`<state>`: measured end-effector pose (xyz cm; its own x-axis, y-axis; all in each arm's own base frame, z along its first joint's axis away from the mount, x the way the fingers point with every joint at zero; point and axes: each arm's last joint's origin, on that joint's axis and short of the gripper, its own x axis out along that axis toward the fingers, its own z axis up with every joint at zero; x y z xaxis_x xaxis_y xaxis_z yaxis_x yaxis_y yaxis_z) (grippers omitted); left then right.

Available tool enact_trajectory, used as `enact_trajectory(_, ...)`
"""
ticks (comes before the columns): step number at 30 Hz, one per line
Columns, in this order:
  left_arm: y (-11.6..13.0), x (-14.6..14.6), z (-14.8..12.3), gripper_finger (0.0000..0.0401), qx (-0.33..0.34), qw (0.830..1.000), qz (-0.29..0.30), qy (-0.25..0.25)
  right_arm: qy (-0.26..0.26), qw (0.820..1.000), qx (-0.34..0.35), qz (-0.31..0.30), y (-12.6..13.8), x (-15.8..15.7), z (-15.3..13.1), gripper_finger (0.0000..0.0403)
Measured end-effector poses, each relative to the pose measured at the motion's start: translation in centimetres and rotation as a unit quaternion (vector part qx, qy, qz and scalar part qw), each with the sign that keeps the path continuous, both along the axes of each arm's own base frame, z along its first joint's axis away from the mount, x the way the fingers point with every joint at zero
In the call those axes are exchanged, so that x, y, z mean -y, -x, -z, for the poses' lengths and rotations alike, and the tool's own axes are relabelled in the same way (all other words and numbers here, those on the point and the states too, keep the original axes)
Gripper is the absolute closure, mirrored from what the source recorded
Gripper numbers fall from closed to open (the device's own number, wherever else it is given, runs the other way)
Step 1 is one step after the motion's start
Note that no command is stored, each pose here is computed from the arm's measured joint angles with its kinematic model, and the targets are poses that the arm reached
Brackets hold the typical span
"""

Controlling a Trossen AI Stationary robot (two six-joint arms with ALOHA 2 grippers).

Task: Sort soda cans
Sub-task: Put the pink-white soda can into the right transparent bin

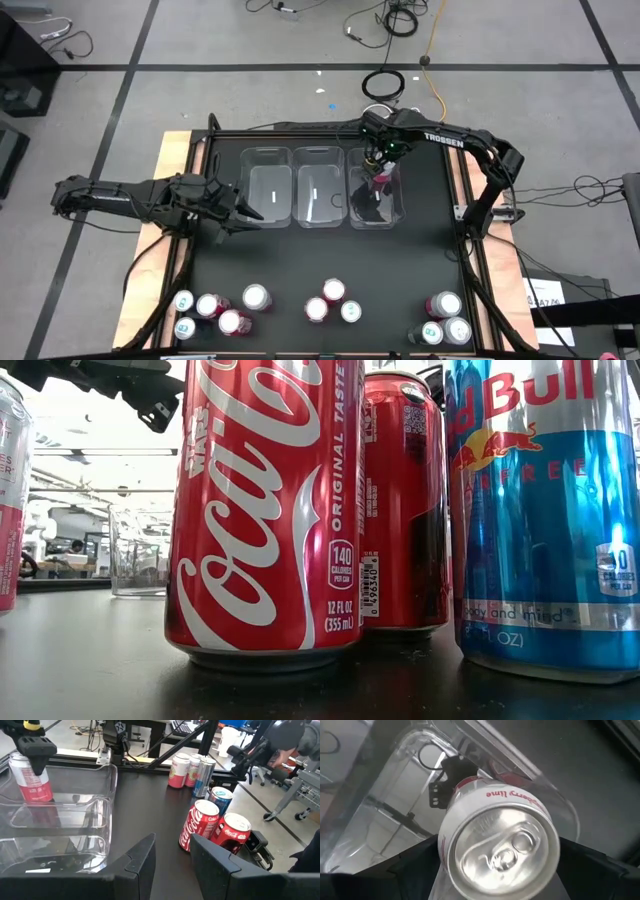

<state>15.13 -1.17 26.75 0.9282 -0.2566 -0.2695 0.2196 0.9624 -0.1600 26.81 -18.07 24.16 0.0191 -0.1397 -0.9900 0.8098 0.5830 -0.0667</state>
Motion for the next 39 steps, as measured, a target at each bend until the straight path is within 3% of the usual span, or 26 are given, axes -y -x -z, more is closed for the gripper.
enact_trajectory(11, 0.0, 0.0, 0.0, 0.0270, 0.000, 1.000, 0.000, -0.001, 0.025, 0.998, 0.046, 0.018, 2.2, -1.5, -4.1, 0.0052)
enact_trajectory(16, 0.0, 0.0, 0.0, 0.0270, 0.000, 1.000, 0.000, -0.002, 0.023, 0.994, 0.069, 0.083, 4.3, -3.7, -6.8, 0.0052)
enact_trajectory(27, 0.0, 0.0, 0.0, 0.0270, 0.000, 1.000, 0.000, -0.001, -0.015, 0.974, 0.153, 0.164, 8.7, -14.5, -12.1, 0.0053)
enact_trajectory(39, 0.0, 0.0, 0.0, 0.0270, 0.000, 1.000, 0.000, -0.002, -0.068, 0.973, 0.090, 0.199, 8.7, -25.5, -10.6, 0.0053)
